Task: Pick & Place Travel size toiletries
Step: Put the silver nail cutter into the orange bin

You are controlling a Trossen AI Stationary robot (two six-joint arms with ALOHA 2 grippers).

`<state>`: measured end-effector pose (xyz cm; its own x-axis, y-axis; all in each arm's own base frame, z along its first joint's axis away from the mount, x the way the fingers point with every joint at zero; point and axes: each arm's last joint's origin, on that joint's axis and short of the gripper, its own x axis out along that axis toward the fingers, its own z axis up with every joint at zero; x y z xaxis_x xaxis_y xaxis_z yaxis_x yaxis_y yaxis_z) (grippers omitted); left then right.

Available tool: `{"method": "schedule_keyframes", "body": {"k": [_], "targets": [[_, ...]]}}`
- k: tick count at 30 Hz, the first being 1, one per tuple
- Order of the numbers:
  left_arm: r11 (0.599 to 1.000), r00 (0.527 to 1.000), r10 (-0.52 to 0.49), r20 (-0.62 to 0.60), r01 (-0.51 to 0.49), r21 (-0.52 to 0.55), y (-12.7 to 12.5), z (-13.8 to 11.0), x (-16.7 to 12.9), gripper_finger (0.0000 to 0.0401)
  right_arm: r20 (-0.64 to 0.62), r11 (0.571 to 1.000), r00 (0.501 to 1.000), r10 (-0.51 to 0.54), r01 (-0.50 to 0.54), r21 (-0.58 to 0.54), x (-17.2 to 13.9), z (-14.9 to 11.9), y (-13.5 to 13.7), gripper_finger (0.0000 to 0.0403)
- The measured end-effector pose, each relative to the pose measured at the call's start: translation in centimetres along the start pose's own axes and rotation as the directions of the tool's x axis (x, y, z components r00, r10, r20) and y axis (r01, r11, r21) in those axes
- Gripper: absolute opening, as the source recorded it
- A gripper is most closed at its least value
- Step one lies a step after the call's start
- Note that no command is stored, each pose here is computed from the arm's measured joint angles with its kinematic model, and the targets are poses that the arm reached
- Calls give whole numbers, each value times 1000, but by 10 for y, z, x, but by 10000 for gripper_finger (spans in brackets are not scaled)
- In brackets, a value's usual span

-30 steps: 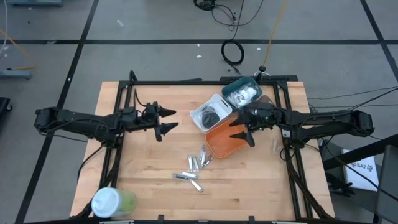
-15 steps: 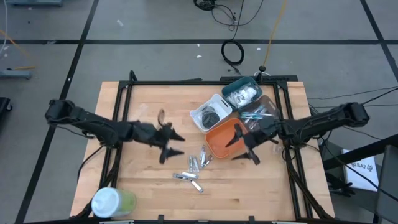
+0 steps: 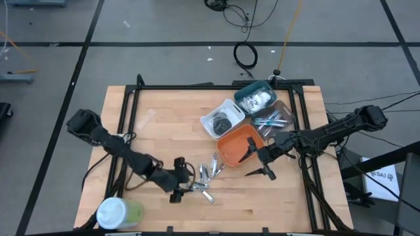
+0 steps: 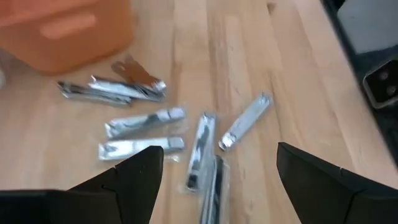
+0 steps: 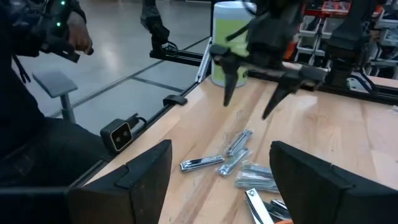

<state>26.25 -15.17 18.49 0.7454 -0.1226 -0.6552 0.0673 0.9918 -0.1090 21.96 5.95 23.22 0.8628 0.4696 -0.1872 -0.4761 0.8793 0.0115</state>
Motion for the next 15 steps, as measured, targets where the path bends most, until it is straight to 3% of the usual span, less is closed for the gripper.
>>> {"method": "schedule_keyframes", "body": {"k": [8,15], "targets": [[996,976,83,-204,-77,38,0,-31,19,308,9,1000,1000,-4,4,-1,0,1,0,256],[994,961,108,-253,-106,22,7,-40,34,308,-8,1000,1000,-4,4,5,0,-1,0,256]]}}
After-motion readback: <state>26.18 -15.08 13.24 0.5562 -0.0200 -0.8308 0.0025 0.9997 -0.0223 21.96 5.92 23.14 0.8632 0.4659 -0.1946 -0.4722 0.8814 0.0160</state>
